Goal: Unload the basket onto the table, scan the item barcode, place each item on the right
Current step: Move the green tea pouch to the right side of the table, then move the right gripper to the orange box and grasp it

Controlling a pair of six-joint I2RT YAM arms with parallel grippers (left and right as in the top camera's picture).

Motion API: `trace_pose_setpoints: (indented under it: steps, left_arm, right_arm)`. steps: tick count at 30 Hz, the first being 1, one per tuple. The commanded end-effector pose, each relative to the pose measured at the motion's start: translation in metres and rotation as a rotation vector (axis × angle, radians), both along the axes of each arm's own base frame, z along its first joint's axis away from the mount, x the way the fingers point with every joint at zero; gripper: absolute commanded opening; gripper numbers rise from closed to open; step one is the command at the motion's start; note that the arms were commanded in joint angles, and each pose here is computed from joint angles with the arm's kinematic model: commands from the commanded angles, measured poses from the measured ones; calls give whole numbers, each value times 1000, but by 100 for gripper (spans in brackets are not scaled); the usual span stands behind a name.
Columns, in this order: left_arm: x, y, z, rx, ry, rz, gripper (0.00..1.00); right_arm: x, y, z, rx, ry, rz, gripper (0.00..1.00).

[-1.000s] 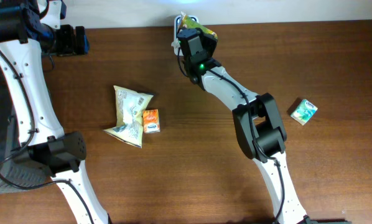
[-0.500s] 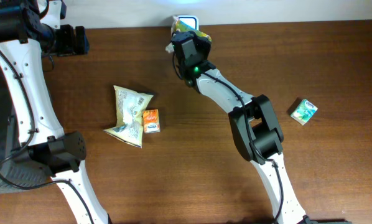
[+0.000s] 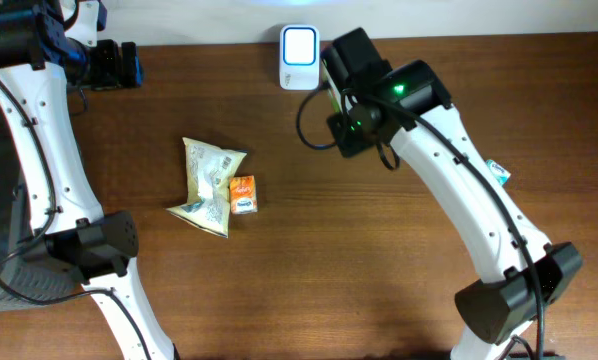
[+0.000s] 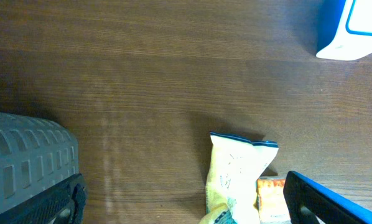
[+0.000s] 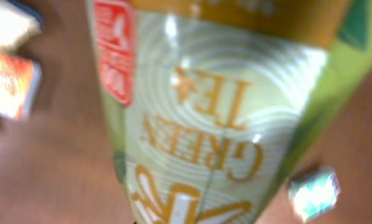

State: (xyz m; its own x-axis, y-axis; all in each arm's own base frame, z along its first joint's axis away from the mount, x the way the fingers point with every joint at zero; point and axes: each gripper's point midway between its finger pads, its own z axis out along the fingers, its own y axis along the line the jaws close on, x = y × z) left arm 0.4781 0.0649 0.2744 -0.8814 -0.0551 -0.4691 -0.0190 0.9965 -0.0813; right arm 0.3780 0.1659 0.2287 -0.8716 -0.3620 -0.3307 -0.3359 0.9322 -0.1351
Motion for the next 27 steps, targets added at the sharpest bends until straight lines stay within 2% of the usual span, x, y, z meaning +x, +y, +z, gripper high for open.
trace_pose_setpoints:
  steps: [1, 4, 6, 7, 9, 11, 13, 15, 16, 18, 19, 23, 27]
  left_arm:
    - [0, -3, 5, -2, -14, -16, 99]
    - [0, -3, 5, -2, -14, -16, 99]
    - [0, -3, 5, -2, -14, -16, 99]
    - [0, -3, 5, -2, -14, -15, 99]
    - [0, -3, 5, -2, -14, -16, 99]
    - [0, -3, 5, -2, -14, -16, 99]
    - [0, -3, 5, -2, -14, -16, 99]
    - [0, -3, 5, -2, -14, -16, 99]
    - [0, -3, 5, -2, -14, -16, 99]
    - [0, -3, 5, -2, -14, -16, 99]
    - [0, -3, 5, -2, -14, -16, 99]
    - [0, -3, 5, -2, -14, -16, 99]
    - [0, -3, 5, -2, -14, -16, 99]
  right_arm:
    - [4, -66, -13, 58, 84, -448, 4]
    - [14, -153, -42, 78, 131, -818, 4]
    - [18, -190, -69, 89, 152, -929, 4]
    - [20, -208, -100, 144, 182, -986, 4]
    - [19, -217, -130, 203, 201, -1028, 4]
    - [16, -215, -173, 333, 233, -1048, 4]
    - [12, -219, -195, 354, 226, -1060, 4]
    - [1, -223, -214, 351, 237, -1079, 8]
    - [-2, -225, -215, 349, 243, -1085, 10]
    - [-2, -225, -211, 375, 255, -1087, 43]
    - [-3, -220, -203, 419, 290, -1042, 49]
    - [9, -203, -150, 515, 342, -905, 54]
    - [18, -175, -93, 524, 344, -784, 60]
